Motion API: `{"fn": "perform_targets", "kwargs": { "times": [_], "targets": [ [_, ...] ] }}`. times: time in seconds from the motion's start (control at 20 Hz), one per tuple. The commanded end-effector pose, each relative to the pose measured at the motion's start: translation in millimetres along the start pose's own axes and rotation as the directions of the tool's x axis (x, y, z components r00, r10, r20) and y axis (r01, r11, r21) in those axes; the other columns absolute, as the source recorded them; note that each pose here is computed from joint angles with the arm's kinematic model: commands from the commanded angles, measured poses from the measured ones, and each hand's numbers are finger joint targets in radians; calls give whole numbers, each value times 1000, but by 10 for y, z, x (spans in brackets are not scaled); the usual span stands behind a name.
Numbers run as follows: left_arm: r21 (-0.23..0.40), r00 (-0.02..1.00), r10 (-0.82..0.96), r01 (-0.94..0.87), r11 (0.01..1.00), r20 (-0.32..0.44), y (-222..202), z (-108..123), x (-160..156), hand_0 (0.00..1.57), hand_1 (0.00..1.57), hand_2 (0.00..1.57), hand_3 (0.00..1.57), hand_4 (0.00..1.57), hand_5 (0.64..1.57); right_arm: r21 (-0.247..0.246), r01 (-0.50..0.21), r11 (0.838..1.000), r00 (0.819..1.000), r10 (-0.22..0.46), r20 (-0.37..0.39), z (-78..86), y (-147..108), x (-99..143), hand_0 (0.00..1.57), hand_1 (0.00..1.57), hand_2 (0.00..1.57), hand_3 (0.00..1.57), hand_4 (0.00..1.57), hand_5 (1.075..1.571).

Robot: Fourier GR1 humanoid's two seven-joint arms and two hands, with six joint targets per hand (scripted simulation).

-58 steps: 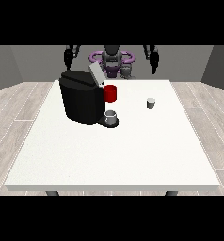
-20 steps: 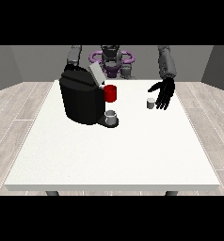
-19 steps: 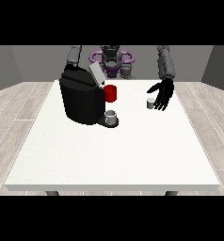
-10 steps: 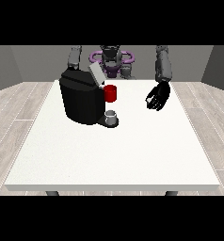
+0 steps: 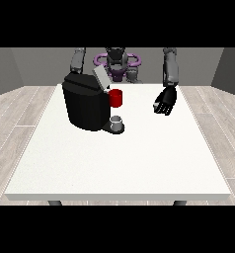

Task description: Insert the coffee pod into the coffee machine and close the lid

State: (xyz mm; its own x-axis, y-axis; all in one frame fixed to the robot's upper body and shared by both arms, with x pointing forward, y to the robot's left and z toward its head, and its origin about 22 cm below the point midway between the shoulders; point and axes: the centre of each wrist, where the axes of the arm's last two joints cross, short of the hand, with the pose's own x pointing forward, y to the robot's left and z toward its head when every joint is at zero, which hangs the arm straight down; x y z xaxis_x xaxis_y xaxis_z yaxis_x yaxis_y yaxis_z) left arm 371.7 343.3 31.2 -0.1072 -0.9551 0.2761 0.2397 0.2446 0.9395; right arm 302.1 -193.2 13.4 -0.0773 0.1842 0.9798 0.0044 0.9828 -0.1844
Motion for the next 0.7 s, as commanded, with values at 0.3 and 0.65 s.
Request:
{"fn": "perform_targets", "kwargs": {
  "times": [0.3, 0.65],
  "targets": [
    [-20, 999, -28, 29, 999, 46, 59, -132, 47, 1149, 1149, 1257, 1162, 466, 1571, -52, -81, 995, 994, 76, -79, -78, -175, -98, 0, 0, 0, 0, 0, 1571],
    [-25, 974, 179, -177, 984, 137, 184, -259, 213, 1449, 1449, 1434, 1357, 517, 1571, -35, -93, 995, 990, 89, -109, 98, -49, -319, 0, 0, 0, 0, 0, 1571]
  ]
}}
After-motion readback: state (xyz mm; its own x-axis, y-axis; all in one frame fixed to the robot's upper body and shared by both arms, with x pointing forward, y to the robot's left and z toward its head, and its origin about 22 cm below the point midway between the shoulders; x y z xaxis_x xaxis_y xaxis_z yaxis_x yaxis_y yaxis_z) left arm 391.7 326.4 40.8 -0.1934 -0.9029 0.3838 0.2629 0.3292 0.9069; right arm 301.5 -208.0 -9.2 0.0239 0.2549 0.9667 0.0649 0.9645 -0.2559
